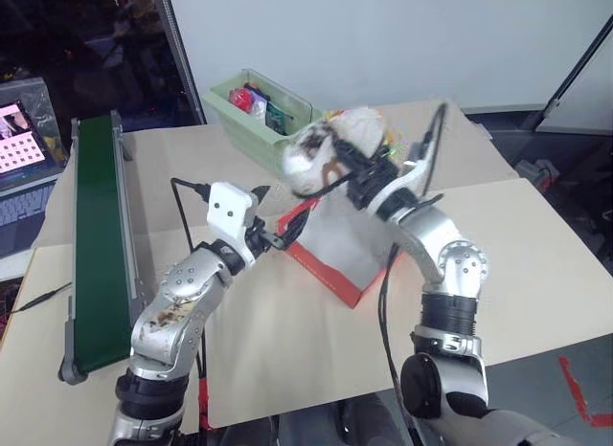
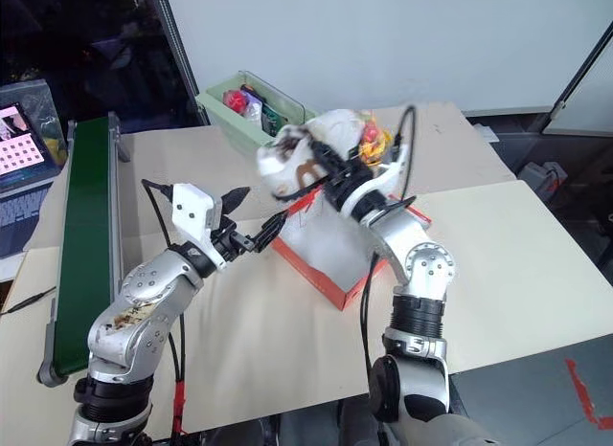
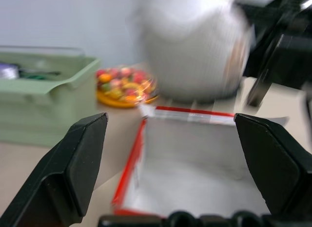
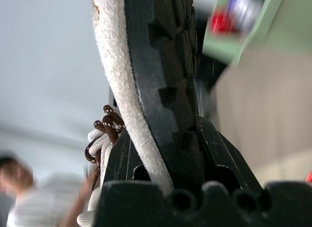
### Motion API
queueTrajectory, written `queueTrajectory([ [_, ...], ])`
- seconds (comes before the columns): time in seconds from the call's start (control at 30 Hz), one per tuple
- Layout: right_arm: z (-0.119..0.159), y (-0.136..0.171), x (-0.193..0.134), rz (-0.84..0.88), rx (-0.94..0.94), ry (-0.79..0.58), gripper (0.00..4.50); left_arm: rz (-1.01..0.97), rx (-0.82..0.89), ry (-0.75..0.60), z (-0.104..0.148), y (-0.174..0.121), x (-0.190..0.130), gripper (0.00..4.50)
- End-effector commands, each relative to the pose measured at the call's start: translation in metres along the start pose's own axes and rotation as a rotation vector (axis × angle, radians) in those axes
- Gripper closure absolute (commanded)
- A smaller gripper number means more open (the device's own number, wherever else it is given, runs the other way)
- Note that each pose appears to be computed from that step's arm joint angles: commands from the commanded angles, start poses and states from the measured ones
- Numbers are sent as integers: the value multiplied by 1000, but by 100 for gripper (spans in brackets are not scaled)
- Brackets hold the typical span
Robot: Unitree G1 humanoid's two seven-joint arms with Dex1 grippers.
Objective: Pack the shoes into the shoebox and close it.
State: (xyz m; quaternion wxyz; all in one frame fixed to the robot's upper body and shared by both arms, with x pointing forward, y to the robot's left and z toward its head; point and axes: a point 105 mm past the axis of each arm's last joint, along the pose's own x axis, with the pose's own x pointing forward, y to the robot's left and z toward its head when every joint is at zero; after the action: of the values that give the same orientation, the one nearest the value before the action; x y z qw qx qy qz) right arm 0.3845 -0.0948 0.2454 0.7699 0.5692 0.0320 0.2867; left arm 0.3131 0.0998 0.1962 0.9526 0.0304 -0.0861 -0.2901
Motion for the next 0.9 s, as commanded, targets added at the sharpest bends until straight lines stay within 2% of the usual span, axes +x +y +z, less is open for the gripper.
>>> queueTrajectory([
  [0.03,40,22,-3,18,-183,-95,361,6,30,-44,14,2,-8,1],
  [0.17,47,30,-3,-19,-541,72,361,-9,40,3,4,3,-15,1],
  [0.2,37,29,-2,-32,-695,223,361,-37,50,22,0,1,-17,1],
  [0.3,25,8,-12,-135,-950,546,361,-89,56,55,-7,-3,-19,1],
  [0.37,24,-9,-18,-194,-1020,697,361,-127,63,70,-11,-6,-19,1],
  [0.5,17,-34,-28,-239,-1104,913,361,-171,71,78,-14,-12,-18,1],
  [0.6,13,-56,-31,-278,-1150,1041,361,-187,65,72,-13,-16,-17,1],
  [0.7,23,-85,-26,-354,-1260,1123,361,-201,38,72,-14,-22,-18,1],
  [0.9,23,-94,-10,-320,-1376,1229,361,-205,16,76,-15,-28,-21,1],
])
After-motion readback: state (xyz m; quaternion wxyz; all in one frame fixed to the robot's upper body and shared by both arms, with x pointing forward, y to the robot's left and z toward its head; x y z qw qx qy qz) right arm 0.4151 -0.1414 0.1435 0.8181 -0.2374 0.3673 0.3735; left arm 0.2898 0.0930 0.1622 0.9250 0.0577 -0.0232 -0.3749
